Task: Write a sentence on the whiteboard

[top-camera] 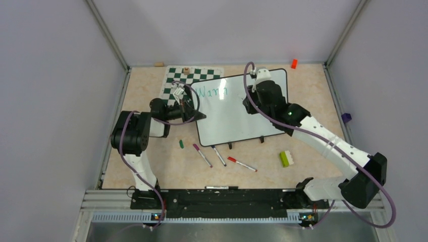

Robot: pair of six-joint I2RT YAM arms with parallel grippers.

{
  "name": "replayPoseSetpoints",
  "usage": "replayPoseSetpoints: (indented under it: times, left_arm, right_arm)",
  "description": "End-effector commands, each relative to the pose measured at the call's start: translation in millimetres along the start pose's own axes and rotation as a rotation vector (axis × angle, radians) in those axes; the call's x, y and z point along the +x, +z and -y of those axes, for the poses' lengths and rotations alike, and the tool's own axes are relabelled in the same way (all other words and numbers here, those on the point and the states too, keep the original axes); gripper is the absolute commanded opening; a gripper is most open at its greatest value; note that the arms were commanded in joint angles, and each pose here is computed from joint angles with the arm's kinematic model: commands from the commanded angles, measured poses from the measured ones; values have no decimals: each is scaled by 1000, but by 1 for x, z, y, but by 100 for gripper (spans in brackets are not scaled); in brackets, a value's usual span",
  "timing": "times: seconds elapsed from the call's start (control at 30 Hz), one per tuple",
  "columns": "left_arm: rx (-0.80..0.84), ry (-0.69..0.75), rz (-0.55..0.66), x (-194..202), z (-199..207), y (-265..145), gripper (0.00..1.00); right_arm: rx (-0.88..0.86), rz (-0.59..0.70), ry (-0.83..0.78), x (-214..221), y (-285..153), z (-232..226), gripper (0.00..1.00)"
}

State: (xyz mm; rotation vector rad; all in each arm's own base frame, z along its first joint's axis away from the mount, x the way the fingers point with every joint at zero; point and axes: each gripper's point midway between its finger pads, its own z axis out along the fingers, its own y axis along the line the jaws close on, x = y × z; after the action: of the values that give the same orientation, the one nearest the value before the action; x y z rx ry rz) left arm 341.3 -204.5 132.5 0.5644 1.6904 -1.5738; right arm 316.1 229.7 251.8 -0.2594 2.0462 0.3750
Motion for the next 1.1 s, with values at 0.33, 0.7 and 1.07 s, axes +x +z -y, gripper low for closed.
replayPoseSetpoints:
  times: [0.33, 0.7, 1.07]
  left_arm:
    - [43, 102, 52, -28, -15, -5, 0]
    - [34, 112, 58, -25, -11, -11, 0]
    - [14, 119, 78, -30, -8, -18, 0]
  right_arm:
    - [39, 55, -57, -46, -6, 10, 0]
    - [27, 79, -44, -51, -16, 15, 0]
    - [52, 78, -25, -44, -18, 22, 0]
